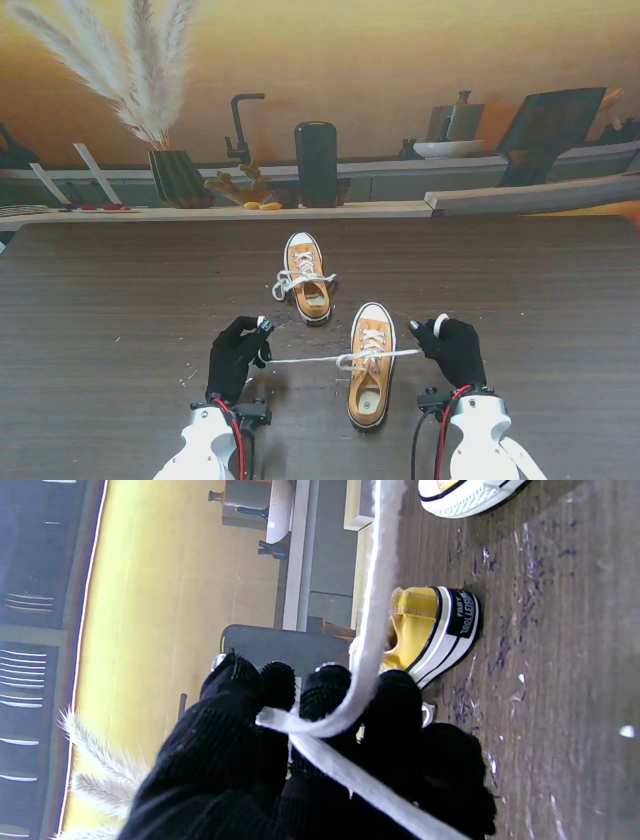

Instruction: Tie the shoelaces into a bow on the shoes

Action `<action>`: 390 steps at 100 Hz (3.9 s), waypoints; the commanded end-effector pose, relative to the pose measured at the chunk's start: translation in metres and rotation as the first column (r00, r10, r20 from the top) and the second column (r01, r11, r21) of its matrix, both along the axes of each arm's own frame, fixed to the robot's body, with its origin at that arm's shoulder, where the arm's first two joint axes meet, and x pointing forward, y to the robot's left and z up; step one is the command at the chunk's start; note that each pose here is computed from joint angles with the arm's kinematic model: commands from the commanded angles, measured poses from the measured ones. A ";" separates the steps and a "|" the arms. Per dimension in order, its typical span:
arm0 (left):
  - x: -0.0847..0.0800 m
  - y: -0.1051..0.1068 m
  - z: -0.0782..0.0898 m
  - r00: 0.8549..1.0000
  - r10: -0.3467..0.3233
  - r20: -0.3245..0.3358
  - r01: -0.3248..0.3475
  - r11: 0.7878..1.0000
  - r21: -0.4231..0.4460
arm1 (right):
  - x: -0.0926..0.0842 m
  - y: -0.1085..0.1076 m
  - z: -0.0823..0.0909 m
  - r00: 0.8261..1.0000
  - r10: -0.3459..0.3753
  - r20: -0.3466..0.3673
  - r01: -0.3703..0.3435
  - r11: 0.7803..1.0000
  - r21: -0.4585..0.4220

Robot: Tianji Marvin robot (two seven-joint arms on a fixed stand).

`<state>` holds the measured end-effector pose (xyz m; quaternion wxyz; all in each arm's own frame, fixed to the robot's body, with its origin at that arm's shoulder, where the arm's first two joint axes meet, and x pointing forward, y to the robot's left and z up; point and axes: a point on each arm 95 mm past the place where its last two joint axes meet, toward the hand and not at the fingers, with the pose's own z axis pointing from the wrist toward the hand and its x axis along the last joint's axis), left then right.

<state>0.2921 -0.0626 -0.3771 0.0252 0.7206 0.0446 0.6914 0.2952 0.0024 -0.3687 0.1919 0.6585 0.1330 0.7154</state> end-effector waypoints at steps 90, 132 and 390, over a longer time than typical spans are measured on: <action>0.006 0.016 -0.014 0.999 0.028 -0.036 -0.021 0.980 0.196 | 0.000 -0.040 -0.028 0.986 -0.122 -0.111 0.107 0.985 -0.135; 0.009 0.026 -0.011 0.998 0.052 -0.023 -0.044 0.966 0.255 | -0.002 -0.044 -0.024 0.979 -0.168 -0.112 0.144 0.971 -0.190; -0.017 0.100 0.013 0.989 -0.139 -0.041 0.093 0.388 0.917 | -0.024 -0.070 0.019 0.930 -0.207 -0.304 -0.080 0.694 -0.716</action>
